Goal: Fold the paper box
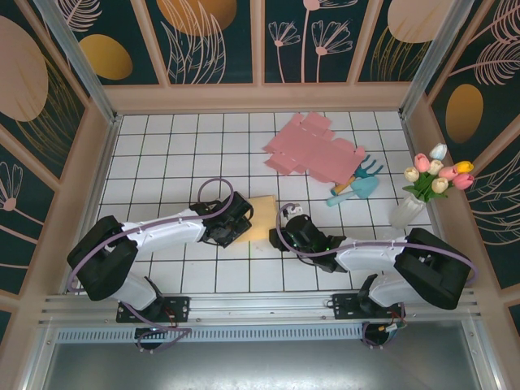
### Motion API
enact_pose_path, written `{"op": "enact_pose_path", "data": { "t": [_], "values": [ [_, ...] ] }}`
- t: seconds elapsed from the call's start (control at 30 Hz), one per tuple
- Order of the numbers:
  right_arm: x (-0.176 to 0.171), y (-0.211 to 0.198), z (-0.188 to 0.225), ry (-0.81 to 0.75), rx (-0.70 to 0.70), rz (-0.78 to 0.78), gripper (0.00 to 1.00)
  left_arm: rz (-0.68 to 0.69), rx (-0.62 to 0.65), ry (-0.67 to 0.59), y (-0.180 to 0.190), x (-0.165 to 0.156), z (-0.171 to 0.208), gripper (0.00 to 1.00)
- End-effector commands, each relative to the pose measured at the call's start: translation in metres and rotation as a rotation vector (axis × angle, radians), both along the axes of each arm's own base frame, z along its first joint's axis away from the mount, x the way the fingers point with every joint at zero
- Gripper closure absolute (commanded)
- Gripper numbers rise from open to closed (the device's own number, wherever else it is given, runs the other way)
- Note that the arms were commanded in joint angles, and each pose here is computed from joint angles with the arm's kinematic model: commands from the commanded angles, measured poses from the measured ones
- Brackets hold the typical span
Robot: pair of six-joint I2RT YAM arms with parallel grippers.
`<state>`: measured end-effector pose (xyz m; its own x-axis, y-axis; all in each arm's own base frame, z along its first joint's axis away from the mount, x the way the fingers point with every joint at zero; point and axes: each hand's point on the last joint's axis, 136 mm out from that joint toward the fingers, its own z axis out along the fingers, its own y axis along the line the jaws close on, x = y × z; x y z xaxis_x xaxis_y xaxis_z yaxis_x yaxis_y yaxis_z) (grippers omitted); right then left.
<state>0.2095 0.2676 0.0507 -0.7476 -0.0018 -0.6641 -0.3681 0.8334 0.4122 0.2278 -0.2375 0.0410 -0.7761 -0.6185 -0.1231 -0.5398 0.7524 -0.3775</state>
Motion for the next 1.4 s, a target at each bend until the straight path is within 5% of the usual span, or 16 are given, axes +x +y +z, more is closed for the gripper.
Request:
{"op": "enact_pose_path", "data": {
  "t": [0.0,1.37],
  "values": [
    [-0.006,0.009,0.003,0.001,0.028,0.032,0.61,0.018,0.088,0.040,0.019,-0.009,-0.018,0.42],
    [-0.017,-0.006,-0.018,-0.101,0.098,0.057,0.69,0.022,0.103,0.050,0.023,-0.012,-0.028,0.42]
  ]
}}
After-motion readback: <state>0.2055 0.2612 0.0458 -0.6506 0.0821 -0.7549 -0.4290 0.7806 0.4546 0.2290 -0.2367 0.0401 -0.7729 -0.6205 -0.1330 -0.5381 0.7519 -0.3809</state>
